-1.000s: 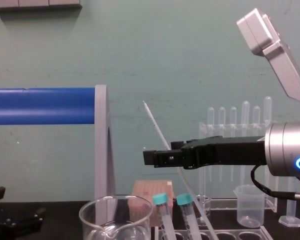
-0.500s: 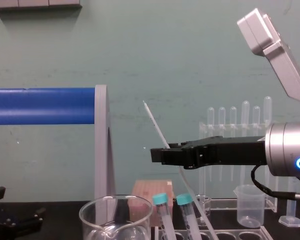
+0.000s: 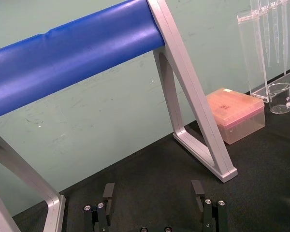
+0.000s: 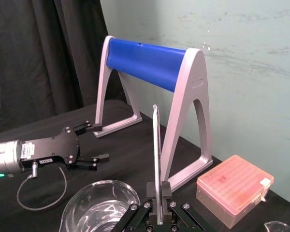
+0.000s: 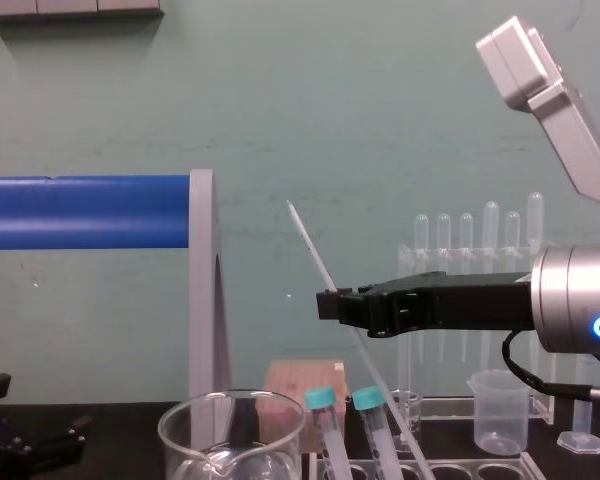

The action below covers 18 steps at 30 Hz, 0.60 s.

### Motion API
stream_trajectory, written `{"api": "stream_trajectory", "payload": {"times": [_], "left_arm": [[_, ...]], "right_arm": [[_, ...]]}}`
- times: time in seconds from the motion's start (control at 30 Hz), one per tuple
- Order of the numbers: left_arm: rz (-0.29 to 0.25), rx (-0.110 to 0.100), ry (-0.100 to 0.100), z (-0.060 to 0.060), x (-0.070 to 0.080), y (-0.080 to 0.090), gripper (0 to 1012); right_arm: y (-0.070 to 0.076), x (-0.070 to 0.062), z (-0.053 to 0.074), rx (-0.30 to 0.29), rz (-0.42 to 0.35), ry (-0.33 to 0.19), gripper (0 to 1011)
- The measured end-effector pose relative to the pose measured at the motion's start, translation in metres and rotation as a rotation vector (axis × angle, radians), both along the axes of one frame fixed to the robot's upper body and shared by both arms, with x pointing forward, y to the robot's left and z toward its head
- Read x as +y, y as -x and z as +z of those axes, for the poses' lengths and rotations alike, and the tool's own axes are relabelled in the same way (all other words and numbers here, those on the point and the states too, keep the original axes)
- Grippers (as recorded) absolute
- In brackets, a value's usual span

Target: Hold the thermometer with one hand and immerse one end into the beaker, then reinsert it into the test tube rack.

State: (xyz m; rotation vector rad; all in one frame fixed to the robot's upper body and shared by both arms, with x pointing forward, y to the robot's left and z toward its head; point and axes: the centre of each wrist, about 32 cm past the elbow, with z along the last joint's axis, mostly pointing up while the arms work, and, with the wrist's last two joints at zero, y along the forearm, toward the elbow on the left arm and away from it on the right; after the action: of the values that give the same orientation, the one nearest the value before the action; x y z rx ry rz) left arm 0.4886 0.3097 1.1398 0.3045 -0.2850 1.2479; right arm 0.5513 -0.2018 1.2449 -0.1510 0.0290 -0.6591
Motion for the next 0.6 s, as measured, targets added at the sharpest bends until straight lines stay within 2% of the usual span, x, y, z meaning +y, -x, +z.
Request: {"api": "stream_trajectory", "payload": {"times": [0.2, 0.3, 0.53, 0.6], "left_arm": [[0.000, 0.000, 0.000, 0.000, 0.000, 0.000, 1008], [0.000, 0.000, 0.000, 0.000, 0.000, 0.000, 1008], [0.000, 0.000, 0.000, 0.000, 0.000, 0.000, 1008], [0.000, 0.000, 0.000, 0.000, 0.000, 0.000, 1008]], "right_arm": [[0.003, 0.000, 0.000, -0.021, -0.003, -0.024, 57], [0.007, -0.001, 0.001, -0.050, -0.007, -0.046, 57], [0.017, -0.007, 0.007, -0.144, -0.017, -0.122, 57], [0.020, -0.010, 0.011, -0.180, -0.015, -0.166, 57]]}}
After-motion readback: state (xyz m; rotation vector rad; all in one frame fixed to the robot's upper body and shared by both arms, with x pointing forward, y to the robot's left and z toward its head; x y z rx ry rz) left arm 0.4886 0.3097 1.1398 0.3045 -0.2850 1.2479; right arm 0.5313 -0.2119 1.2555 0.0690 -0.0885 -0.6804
